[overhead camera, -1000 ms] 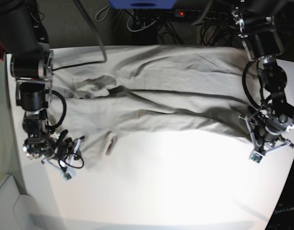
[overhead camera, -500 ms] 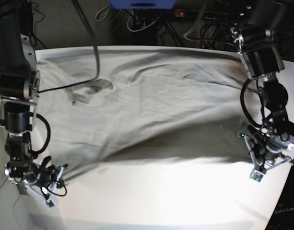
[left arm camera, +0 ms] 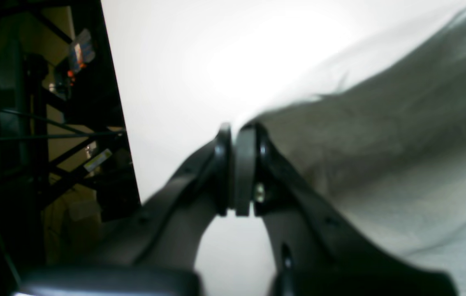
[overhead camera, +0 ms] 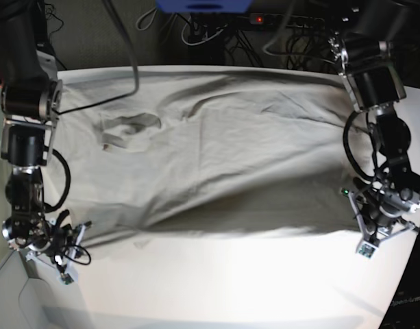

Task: Layout the t-shirt on the table in an organized manner, then fold the t-shirt properly
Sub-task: 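Pull both grippers away from the robot, spreading the beige shirt flat, then lift the held edge with both grippers and fold it back toward the robot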

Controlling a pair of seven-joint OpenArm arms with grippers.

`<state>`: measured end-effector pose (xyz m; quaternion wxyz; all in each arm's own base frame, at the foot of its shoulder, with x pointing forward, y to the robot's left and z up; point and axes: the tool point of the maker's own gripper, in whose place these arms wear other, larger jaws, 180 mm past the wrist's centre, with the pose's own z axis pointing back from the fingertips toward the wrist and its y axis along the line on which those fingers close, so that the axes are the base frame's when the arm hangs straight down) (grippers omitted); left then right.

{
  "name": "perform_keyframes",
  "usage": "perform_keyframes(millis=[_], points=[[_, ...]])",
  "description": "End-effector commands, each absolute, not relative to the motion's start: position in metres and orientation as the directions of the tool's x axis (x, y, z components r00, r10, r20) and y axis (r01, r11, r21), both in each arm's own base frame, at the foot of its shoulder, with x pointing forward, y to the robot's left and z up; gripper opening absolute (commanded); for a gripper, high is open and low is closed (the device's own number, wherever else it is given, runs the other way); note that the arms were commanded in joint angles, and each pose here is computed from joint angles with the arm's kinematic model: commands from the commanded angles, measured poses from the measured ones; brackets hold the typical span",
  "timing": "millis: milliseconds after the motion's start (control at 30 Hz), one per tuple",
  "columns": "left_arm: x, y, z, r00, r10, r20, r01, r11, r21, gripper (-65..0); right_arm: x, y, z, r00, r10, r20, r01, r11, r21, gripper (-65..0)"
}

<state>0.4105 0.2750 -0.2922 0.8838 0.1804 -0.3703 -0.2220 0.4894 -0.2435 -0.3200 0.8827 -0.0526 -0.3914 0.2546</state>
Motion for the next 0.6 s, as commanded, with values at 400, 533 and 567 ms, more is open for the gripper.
perform_keyframes(millis=[400,533,567], points=[[0.397,0.286,-0.285,0.618,-0.551,0.560,0.245,0.812,0.529,-64.5,0.443,-0.253,-0.277,0.482,0.589,0.648,-0.357,0.808,-0.469,-65.0],[0.388,0.285,-0.285,0.615,-0.564,0.551,0.248,0.802,0.544,-64.5,0.424,-0.248,-0.272,0.469,0.627,0.622,-0.359,0.779,-0.514,-65.0],[0.385,0.284,-0.285,0.613,-0.568,0.549,0.249,0.799,0.548,-64.5,0.420,-0.247,-0.270,0.465,0.634,0.618,-0.360,0.773,-0.523,-65.0]])
